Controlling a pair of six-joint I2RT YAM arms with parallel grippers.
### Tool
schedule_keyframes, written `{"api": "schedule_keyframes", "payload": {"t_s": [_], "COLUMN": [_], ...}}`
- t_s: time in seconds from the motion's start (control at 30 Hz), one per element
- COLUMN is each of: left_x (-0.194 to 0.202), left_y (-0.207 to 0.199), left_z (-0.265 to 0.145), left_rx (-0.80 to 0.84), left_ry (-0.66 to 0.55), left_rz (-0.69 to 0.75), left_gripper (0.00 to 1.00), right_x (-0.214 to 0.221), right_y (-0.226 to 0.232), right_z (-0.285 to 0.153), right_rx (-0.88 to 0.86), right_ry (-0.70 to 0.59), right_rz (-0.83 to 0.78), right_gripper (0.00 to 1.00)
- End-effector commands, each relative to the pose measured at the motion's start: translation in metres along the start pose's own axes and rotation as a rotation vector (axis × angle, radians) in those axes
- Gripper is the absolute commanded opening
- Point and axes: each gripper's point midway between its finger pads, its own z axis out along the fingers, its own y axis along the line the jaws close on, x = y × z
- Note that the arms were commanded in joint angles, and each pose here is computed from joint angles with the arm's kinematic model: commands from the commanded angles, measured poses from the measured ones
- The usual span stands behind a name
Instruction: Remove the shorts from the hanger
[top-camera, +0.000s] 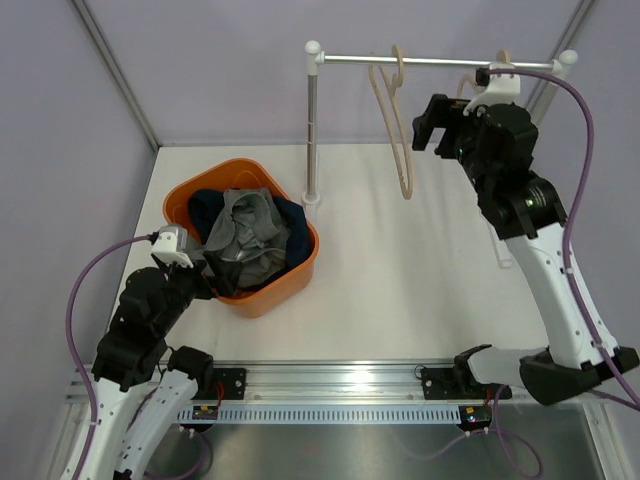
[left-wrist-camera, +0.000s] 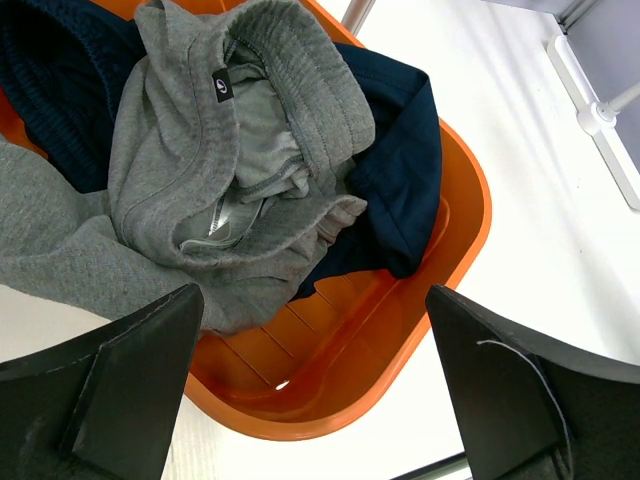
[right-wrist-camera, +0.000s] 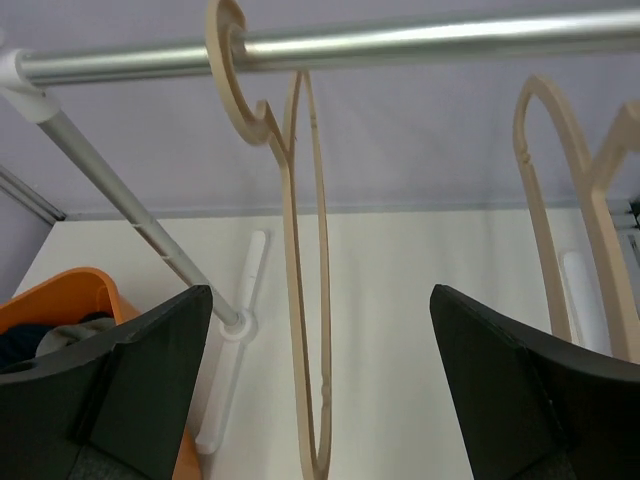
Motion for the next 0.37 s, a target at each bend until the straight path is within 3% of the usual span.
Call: {"api": "schedule_keyframes", "payload": {"t_s": [0.0, 0.17, 0.33], "left_x": [-0.008, -0.008, -0.008], "left_y": [-0.009, -0.011, -0.010], "left_z": [0.003, 0.004, 0.003], "left_rx": [0.042, 0.053, 0.051], "left_ry": [-0.030, -0.024, -0.028], "left_rz": [0.008, 0.009, 0.008], "left_gripper": [0.99, 0.99, 0.99], "right_x": [0.005, 0.050, 0.065], "right_y": [-0.020, -0.030, -0.034], "right_z": [-0.039, -0.061, -0.080], "right_rx": [0.054, 0.048, 0.025], "right_ry": [-0.048, -0.004, 0.001], "right_rz": [0.089, 0.113, 0.115], "right_gripper": [0.99, 0.99, 0.99]}}
